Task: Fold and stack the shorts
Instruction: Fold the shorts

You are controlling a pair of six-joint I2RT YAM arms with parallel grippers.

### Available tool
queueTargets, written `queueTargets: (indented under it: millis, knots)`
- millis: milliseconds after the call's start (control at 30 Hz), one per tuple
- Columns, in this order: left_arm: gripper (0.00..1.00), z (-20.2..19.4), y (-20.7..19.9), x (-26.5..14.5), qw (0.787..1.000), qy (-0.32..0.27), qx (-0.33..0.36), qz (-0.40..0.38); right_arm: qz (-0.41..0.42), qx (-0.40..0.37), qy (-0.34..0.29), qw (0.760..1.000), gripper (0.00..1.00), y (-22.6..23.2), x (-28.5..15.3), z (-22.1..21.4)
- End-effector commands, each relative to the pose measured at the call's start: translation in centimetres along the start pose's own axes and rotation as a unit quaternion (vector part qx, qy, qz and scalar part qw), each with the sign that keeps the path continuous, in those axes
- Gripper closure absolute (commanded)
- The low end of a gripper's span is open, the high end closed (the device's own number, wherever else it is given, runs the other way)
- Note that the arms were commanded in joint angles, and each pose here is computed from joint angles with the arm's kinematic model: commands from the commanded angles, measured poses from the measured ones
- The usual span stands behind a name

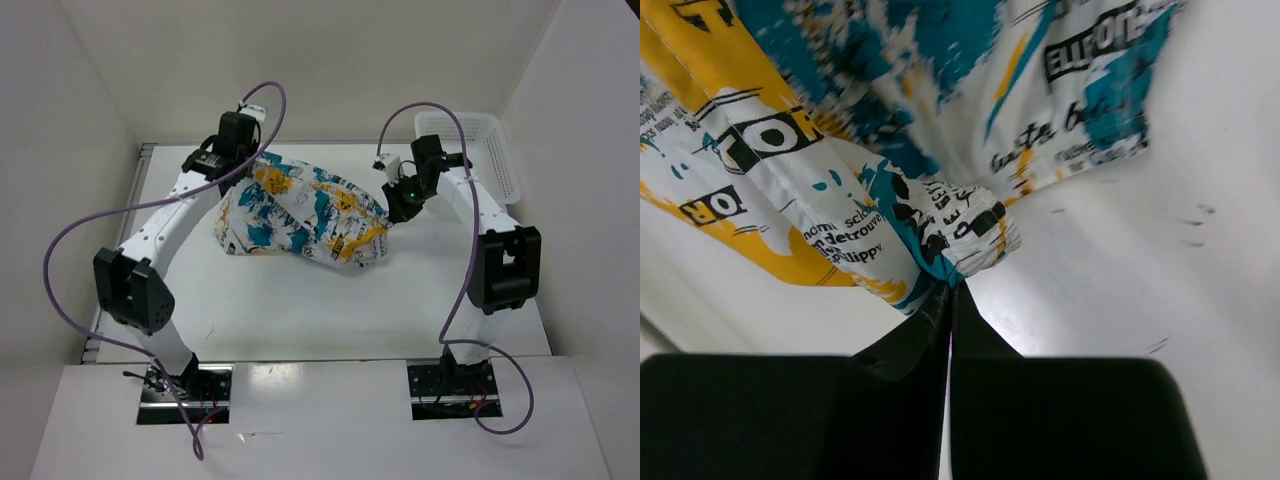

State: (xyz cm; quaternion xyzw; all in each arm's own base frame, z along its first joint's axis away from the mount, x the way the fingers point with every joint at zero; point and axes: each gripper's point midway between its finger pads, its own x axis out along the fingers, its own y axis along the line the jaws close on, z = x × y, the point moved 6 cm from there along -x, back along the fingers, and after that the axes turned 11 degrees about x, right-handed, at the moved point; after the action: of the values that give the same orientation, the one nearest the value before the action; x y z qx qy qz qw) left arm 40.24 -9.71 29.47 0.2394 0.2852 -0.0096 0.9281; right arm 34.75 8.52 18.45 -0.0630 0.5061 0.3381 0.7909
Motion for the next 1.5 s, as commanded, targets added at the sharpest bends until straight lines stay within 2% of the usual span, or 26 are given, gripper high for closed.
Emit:
queueTargets:
  millis: [0,67,233,400,567,600,667,700,733,800,833,867,900,933,967,1000,1033,1067,1133,1267,1333,1467]
  knots:
    - [1.00,3.2,2.7,2.7,0.997,-0.041,-0.038,0.056,-0.044,0.025,-0.045,0.998,1.00,-2.1,-0.2,2.9]
    - [1.00,3.0,2.9,4.8,0.997,-0.030,-0.041,0.062,-0.063,0.030,-0.058,0.996,1.00,-2.8,-0.3,3.9]
    - [1.00,5.0,2.9,6.6,0.996,-0.044,-0.047,0.066,-0.100,0.066,-0.082,0.989,1.00,-4.7,0.4,5.5]
    - [0.99,4.8,3.3,9.9,0.996,-0.017,-0.046,0.072,-0.152,0.105,-0.101,0.978,1.00,-6.6,0.4,6.5]
    - [0.95,3.4,1.8,12.9,0.997,0.012,-0.033,0.063,-0.208,0.134,-0.121,0.961,1.00,-8.2,0.5,7.2]
    - [0.94,3.4,1.6,13.3,0.997,0.013,-0.033,0.063,-0.219,0.139,-0.124,0.958,0.97,-8.4,0.4,7.3]
    - [0.92,3.7,1.2,14.7,0.997,0.013,-0.032,0.062,-0.235,0.148,-0.131,0.952,0.73,-8.8,0.2,7.4]
    - [0.91,4.0,1.1,15.2,0.997,0.013,-0.032,0.062,-0.236,0.152,-0.145,0.949,0.43,-8.7,-0.4,8.2]
    - [0.89,2.8,0.7,17.2,0.997,0.034,-0.027,0.065,-0.237,0.154,-0.157,0.946,0.31,-8.7,-0.8,8.8]
    - [0.83,5.0,1.5,17.0,0.997,0.016,-0.035,0.070,-0.239,0.155,-0.188,0.940,0.14,-8.4,-2.5,10.4]
    - [0.82,2.9,0.9,19.1,0.996,0.053,-0.024,0.069,-0.241,0.148,-0.194,0.939,0.12,-7.9,-2.7,11.0]
    - [0.78,2.9,1.5,19.5,0.995,0.054,-0.027,0.079,-0.243,0.144,-0.211,0.936,0.11,-7.7,-3.6,11.7]
    - [0.70,3.9,1.7,20.0,0.995,0.031,-0.037,0.086,-0.242,0.135,-0.226,0.934,0.11,-6.9,-4.5,12.5]
    - [0.40,3.3,1.6,19.8,0.995,0.047,-0.030,0.081,-0.243,0.133,-0.235,0.932,0.11,-6.8,-5.0,12.7]
    - [0.25,3.3,1.6,19.7,0.995,0.047,-0.031,0.081,-0.236,0.122,-0.238,0.934,0.11,-6.2,-5.2,13.0]
    - [0.15,3.3,1.9,19.3,0.995,0.045,-0.032,0.089,-0.231,0.118,-0.232,0.937,0.11,-5.9,-5.2,12.7]
    - [0.08,1.2,0.8,20.3,0.993,0.088,-0.013,0.075,-0.219,0.107,-0.233,0.941,0.11,-5.4,-5.5,12.5]
    - [0.02,1.2,0.6,19.9,0.994,0.092,-0.010,0.058,-0.206,0.109,-0.203,0.951,0.11,-5.0,-4.4,10.8]
    - [0.00,1.3,0.6,18.5,0.995,0.096,-0.008,0.035,-0.174,0.106,-0.184,0.961,0.11,-3.9,-3.8,9.2]
    - [0.00,-0.1,3.3,16.8,0.992,0.123,-0.025,-0.017,-0.130,0.138,-0.104,0.976,0.11,-2.6,0.2,3.7]
    - [0.00,-1.0,2.5,15.5,0.986,0.146,-0.026,-0.080,-0.111,0.165,-0.077,0.977,0.11,-2.1,1.8,1.7]
    - [0.00,-3.7,2.2,16.3,0.972,0.200,-0.030,-0.116,-0.094,0.199,-0.053,0.974,0.13,-2.1,3.9,0.4]
